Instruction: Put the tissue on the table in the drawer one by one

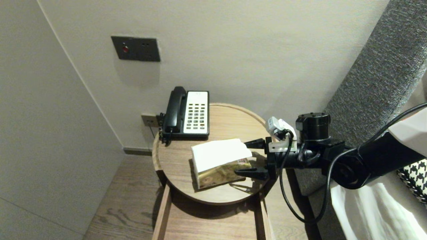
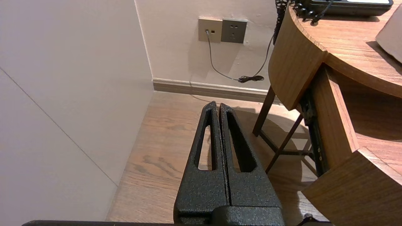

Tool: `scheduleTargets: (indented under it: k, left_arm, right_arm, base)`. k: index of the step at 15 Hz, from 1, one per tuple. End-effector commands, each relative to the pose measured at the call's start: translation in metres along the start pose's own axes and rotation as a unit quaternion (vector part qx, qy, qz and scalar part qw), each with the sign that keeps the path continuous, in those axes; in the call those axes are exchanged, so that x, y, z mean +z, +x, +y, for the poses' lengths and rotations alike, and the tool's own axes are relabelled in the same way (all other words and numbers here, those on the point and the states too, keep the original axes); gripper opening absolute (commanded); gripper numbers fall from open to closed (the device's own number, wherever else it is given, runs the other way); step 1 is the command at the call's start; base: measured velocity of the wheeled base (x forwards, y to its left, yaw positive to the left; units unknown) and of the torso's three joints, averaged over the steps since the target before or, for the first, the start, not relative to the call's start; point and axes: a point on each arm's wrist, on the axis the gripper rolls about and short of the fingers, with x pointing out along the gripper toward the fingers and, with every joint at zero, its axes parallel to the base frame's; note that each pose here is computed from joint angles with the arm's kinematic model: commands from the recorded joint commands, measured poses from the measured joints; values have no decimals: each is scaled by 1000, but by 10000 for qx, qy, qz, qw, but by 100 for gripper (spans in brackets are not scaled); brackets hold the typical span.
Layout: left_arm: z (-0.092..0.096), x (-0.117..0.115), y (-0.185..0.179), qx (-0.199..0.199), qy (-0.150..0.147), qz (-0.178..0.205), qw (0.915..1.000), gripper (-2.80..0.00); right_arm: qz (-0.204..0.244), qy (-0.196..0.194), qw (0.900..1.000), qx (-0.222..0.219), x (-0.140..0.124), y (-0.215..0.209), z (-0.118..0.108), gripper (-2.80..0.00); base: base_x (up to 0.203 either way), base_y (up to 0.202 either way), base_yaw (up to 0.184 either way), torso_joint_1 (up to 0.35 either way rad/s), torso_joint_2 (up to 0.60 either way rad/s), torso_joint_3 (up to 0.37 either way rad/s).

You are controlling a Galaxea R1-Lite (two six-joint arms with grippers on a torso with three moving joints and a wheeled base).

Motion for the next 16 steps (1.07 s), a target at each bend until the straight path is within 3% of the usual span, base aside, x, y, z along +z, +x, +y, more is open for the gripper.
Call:
scheduleTargets:
  k: [1,8,9,16]
  left_arm:
    - [0,0,0,4,-4,-29,10000,-280]
    - [0,0,0,4,-4,-21,10000,-280]
    - [0,0,0,4,-4,-21,10000,-280]
    - [0,0,0,4,-4,-22,10000,-280]
  right_arm:
    - [-18,-57,10000,-16,4,-1,1,0]
    - [-42,-110,9999,-34,9,-3,3,0]
    - [-29,-110,9999,-61,7,-2,2,-280]
    - [-34,-158,9999,-56,8,-1,4,-280]
  base:
    - [0,0,0,0,0,0]
    - [0,0,0,0,0,0]
    - [0,0,0,0,0,0]
    - [0,0,0,0,0,0]
